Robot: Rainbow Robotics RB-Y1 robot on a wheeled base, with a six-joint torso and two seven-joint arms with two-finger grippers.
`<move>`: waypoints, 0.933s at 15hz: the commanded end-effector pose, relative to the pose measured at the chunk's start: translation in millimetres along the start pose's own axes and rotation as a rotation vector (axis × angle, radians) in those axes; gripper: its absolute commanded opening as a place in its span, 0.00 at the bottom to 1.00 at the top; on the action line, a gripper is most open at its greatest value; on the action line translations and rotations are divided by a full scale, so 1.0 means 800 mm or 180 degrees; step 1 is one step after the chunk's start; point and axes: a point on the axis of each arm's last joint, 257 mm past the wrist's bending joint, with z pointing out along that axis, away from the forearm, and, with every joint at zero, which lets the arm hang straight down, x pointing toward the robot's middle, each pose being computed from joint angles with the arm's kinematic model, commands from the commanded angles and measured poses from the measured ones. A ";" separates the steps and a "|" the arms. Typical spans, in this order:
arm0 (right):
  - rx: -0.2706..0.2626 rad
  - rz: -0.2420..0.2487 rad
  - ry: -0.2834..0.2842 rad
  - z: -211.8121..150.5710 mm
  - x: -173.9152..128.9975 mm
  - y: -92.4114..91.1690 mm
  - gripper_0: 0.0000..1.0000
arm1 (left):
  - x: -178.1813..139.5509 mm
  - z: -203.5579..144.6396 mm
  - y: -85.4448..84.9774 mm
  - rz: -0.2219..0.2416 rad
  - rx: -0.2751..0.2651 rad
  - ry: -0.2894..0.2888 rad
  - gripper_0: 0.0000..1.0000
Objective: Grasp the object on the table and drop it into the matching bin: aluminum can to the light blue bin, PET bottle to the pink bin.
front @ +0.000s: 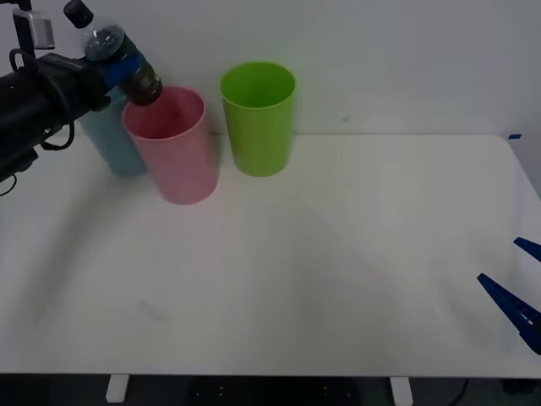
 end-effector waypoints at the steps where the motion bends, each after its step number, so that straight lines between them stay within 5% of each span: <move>1: 0.0000 0.0000 0.0000 0.000 0.000 0.000 1.00 | 0.000 0.014 -0.011 0.0062 0.0058 0.0028 0.00; 9: 0.0000 0.0000 0.0000 0.000 0.000 0.000 1.00 | 0.002 0.022 -0.021 0.0058 0.0081 0.0017 0.02; 10: 0.0000 0.0000 0.0000 0.000 0.000 0.000 1.00 | 0.002 0.022 -0.021 0.0058 0.0081 0.0017 0.15; 11: 0.0000 0.0000 0.0000 0.000 0.000 0.000 1.00 | 0.002 0.022 -0.020 0.0054 0.0074 0.0013 0.69; 12: 0.0000 0.0000 0.0000 0.000 0.000 0.000 1.00 | 0.001 0.022 -0.019 0.0069 0.0065 0.0009 1.00; 14: 0.0000 0.0000 0.0000 0.000 0.000 0.000 1.00 | 0.001 0.022 -0.019 0.0054 0.0065 0.0009 1.00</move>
